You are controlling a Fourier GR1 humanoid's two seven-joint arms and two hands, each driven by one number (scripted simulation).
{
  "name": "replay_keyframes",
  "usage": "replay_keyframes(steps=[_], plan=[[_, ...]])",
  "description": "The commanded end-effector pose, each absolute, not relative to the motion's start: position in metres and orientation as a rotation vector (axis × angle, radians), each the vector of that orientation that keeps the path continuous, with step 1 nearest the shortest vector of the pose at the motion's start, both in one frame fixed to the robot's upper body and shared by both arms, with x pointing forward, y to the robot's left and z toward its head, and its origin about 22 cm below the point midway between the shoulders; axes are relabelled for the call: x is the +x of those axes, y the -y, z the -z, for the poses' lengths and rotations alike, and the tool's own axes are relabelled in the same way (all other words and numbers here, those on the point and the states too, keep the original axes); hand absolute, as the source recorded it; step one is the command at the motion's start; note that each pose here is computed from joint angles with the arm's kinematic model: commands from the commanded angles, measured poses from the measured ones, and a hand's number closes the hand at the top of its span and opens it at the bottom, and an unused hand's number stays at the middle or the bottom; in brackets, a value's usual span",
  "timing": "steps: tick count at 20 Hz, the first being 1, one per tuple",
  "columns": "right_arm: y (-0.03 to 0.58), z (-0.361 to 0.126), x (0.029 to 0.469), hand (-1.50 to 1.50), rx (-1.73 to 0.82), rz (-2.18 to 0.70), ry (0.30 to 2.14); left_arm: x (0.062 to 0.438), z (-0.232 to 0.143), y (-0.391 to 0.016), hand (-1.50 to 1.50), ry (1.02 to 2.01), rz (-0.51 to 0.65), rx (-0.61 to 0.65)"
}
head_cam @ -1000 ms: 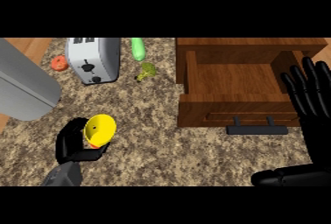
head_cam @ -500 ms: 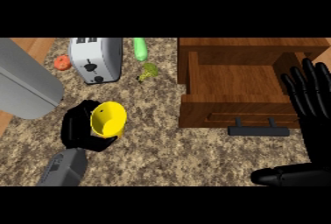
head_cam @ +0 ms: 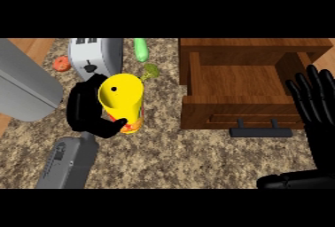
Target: Pick up the cup, place it into the drawer and close the drawer
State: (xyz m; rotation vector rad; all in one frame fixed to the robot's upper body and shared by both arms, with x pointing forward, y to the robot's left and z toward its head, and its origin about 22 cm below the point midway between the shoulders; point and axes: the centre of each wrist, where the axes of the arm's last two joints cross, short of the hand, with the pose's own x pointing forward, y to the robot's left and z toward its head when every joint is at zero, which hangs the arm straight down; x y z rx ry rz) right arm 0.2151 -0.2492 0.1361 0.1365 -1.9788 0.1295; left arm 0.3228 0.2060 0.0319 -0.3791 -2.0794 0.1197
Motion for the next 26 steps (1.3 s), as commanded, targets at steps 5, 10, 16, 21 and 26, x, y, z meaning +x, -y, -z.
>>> replay_keyframes(steps=[5,10,16,21,26], plan=[[0.240,-0.136,0.219,-1.50,0.121,-0.117,2.000,0.339,-0.108,-0.155,1.50,2.122,-0.069,-0.393],[0.244,-0.124,0.223,-1.50,0.138,-0.133,1.994,0.366,-0.135,-0.130,1.50,2.119,-0.030,-0.363],[0.237,-0.148,0.217,-1.50,0.145,-0.139,1.984,0.375,-0.157,-0.097,1.50,2.124,0.037,-0.289],[0.254,-0.147,0.242,-1.50,0.136,-0.121,1.992,0.397,-0.180,-0.080,1.50,2.070,0.059,-0.308],[0.258,-0.143,0.227,-1.50,0.127,-0.124,2.001,0.411,-0.186,-0.060,1.50,2.039,0.098,-0.257]])
